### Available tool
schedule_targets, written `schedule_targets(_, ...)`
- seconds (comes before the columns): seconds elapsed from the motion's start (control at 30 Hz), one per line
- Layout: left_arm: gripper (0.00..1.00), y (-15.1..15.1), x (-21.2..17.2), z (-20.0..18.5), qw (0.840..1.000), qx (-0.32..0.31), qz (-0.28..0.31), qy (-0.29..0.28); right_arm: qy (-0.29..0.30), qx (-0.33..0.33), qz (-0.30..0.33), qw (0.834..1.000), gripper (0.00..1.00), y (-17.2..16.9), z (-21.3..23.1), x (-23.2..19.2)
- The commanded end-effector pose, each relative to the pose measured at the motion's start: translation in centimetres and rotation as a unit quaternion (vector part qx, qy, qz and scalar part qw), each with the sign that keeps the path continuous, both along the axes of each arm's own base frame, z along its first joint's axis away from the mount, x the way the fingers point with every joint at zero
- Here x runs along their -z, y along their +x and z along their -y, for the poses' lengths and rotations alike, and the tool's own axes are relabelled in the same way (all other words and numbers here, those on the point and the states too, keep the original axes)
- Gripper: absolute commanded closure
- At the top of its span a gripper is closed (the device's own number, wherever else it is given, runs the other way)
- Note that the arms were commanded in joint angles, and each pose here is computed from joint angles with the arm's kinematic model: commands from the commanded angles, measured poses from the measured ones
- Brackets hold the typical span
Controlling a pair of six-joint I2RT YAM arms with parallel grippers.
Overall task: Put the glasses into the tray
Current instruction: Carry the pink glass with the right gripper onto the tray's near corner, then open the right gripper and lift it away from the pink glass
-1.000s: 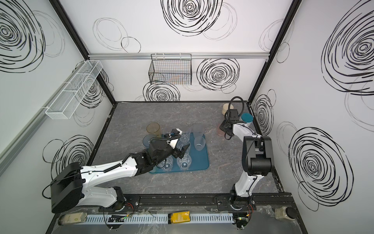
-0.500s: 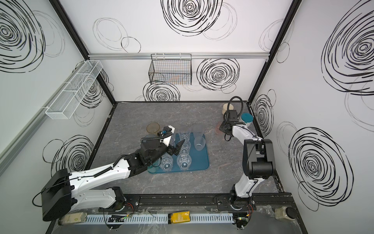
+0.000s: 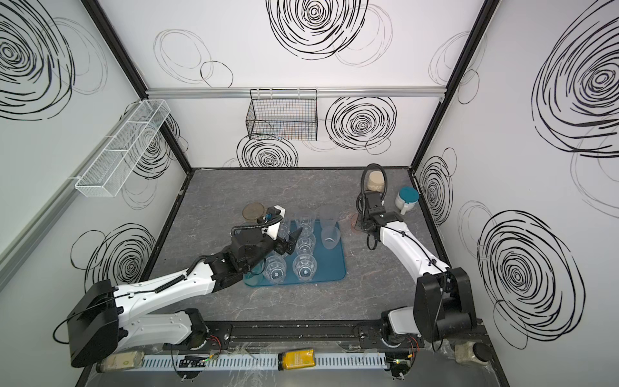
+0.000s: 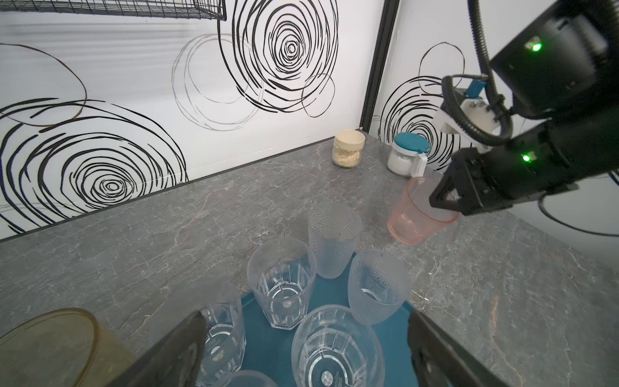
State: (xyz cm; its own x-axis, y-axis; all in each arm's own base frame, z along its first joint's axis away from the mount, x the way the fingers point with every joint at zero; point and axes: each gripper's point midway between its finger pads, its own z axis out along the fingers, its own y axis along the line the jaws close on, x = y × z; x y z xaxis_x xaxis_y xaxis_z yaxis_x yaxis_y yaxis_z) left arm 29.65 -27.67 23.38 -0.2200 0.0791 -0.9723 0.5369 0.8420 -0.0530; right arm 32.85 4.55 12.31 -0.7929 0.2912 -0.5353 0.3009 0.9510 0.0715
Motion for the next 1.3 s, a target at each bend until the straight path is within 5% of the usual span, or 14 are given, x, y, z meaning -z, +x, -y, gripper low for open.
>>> schedule_targets(0.0,0.04,0.5,-1.7,-0.2,0.999,-0.011,0.019,-0.03,-0.028,-0.007,-0.042,0.999,0.95,-3.9,-0.4,0.7)
schedule_targets(0.37,0.02,1.9,-0.6,0.0,0.998,-0.058,-0.017,-0.03,-0.031,-0.084,-0.09,0.992,0.95,-12.6,-4.5,3.1)
schedule_targets(0.67,0.02,0.8,-0.3,0.7,0.997,-0.062,-0.021,-0.037,-0.028,-0.15,-0.095,0.984,0.95,-11.8,-9.5,4.1)
schedule_targets(1.0,0.03,0.5,-0.1,0.6,0.997,-0.063,-0.019,-0.029,-0.044,-0.142,-0.09,0.985,0.92,-10.3,-9.8,5.0)
schedule_targets(1.27,0.03,-0.2,-1.0,1.2,0.999,-0.03,-0.015,-0.027,-0.025,-0.136,-0.069,0.988,0.63,-9.2,-10.3,2.0)
